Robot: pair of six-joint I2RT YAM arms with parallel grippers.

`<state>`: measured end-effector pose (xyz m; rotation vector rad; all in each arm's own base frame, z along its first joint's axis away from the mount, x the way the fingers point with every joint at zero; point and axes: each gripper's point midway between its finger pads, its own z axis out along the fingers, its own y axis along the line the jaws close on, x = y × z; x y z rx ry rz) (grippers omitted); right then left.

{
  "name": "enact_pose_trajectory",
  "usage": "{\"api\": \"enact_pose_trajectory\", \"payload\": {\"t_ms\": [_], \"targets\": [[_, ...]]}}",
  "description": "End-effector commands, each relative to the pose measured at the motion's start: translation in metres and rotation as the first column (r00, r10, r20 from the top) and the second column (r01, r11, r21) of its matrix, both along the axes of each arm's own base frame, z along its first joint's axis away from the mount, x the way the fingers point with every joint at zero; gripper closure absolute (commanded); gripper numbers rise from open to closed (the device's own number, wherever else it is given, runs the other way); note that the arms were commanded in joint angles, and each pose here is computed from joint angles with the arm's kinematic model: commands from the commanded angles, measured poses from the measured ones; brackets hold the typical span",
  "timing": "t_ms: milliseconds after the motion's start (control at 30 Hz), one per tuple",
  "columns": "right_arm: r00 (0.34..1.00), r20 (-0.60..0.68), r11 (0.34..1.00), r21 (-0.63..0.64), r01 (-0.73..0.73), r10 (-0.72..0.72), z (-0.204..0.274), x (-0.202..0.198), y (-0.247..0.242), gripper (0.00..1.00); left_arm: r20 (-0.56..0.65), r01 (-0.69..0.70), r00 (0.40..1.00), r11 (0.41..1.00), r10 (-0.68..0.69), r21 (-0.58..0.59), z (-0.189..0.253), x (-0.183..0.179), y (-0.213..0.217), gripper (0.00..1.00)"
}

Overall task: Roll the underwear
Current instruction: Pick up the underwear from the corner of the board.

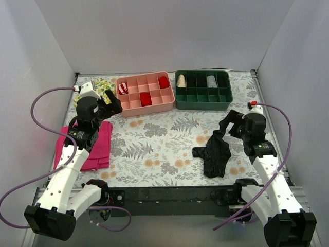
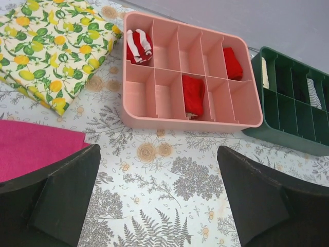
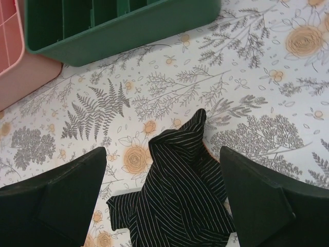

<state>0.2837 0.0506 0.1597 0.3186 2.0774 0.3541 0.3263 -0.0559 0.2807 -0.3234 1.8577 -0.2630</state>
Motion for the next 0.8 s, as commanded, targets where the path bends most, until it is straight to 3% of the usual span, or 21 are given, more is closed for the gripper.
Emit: {"api": "enact_pose_trajectory", "payload": {"t_ms": [0, 133, 300, 500, 767], "targets": [[0.994, 0.033, 0.994, 0.033, 0.106, -0.107, 0.027, 0.002, -0.011, 0.01, -0.010, -0.105, 0.994, 0.993, 0.104, -0.049, 0.017, 0.000, 0.012, 0.02], [0.998, 0.023, 0.998, -0.029, 0.056, -0.056, 0.050, 0.003, -0.011, 0.02, -0.059, 0.090, 0.994, 0.995, -0.093, -0.040, 0.015, 0.000, -0.019, 0.02], [1.000, -0.027, 0.999, -0.053, 0.010, -0.012, 0.059, 0.010, -0.007, 0.01, -0.203, 0.139, 0.967, 0.988, -0.151, -0.072, 0.004, -0.010, -0.031, 0.02], [0.997, -0.054, 0.997, -0.062, -0.050, 0.047, 0.054, 0.005, -0.001, 0.02, -0.133, 0.180, 0.974, 0.983, -0.184, -0.038, 0.013, -0.025, -0.029, 0.02], [0.987, -0.141, 0.981, -0.168, -0.101, 0.077, 0.044, 0.004, -0.010, 0.01, -0.260, 0.330, 0.896, 0.931, -0.361, -0.156, -0.029, -0.056, -0.058, 0.02]]}}
